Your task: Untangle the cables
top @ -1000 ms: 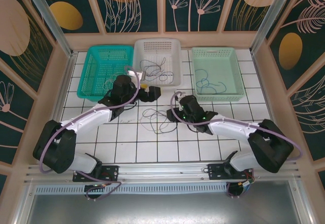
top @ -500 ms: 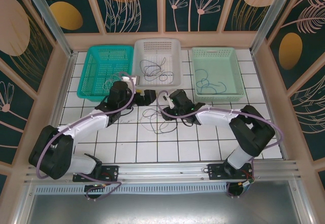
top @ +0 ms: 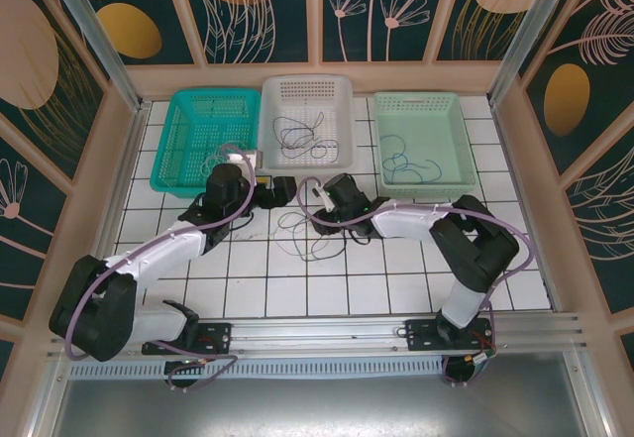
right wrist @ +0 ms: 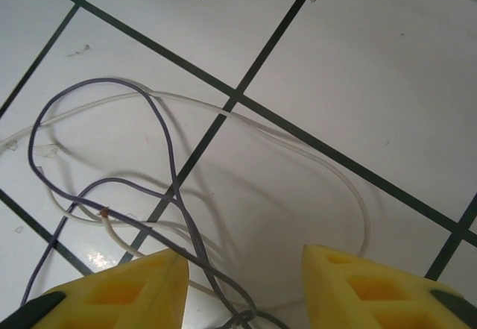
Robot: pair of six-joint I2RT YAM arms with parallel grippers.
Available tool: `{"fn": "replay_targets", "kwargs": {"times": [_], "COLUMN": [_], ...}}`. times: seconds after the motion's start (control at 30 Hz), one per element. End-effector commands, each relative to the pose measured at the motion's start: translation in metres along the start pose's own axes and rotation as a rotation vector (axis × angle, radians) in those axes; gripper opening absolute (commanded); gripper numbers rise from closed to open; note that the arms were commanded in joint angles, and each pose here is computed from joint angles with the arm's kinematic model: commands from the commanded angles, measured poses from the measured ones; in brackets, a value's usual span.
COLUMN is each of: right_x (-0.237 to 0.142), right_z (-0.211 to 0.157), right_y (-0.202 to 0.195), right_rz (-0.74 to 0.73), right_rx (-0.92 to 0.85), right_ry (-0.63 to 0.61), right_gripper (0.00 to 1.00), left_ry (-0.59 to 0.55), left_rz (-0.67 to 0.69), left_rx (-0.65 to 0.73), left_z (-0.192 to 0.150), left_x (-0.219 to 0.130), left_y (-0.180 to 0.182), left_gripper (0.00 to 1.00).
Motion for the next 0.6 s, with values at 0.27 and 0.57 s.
{"fn": "replay_targets", "kwargs": {"times": [0.27, 0.57], "right_x": [0.014, -0.007], "right_z": [0.011, 0.019], "right_y": [0.001, 0.004], "right_rz": [-0.011, -0.024], "right_rx": [-0.022, 0.003], "right_ry": [-0.026, -0.1], "right_gripper": [0.34, 0.07], "left_ry": [-0.037, -0.028], "left_rz": [0.002, 0.013], "left_rx": [-0.004, 0.003], "left_z": [0.005, 0.003], "left_x": [-0.006, -0.006], "left_y": [0.002, 0.004], "left_gripper": [0.99, 0.99]}}
Point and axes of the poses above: each hand's point on the last joint's axis, 136 mm out from that joint toward the fingers, its own x axis out along the fingers, its own y axis along the line the jaws close on, z = x × y, the point moved 4 cm from there along -x, back along the fingers, and after that the axes turned 9 degrees about -x, right-handed, at the moved point
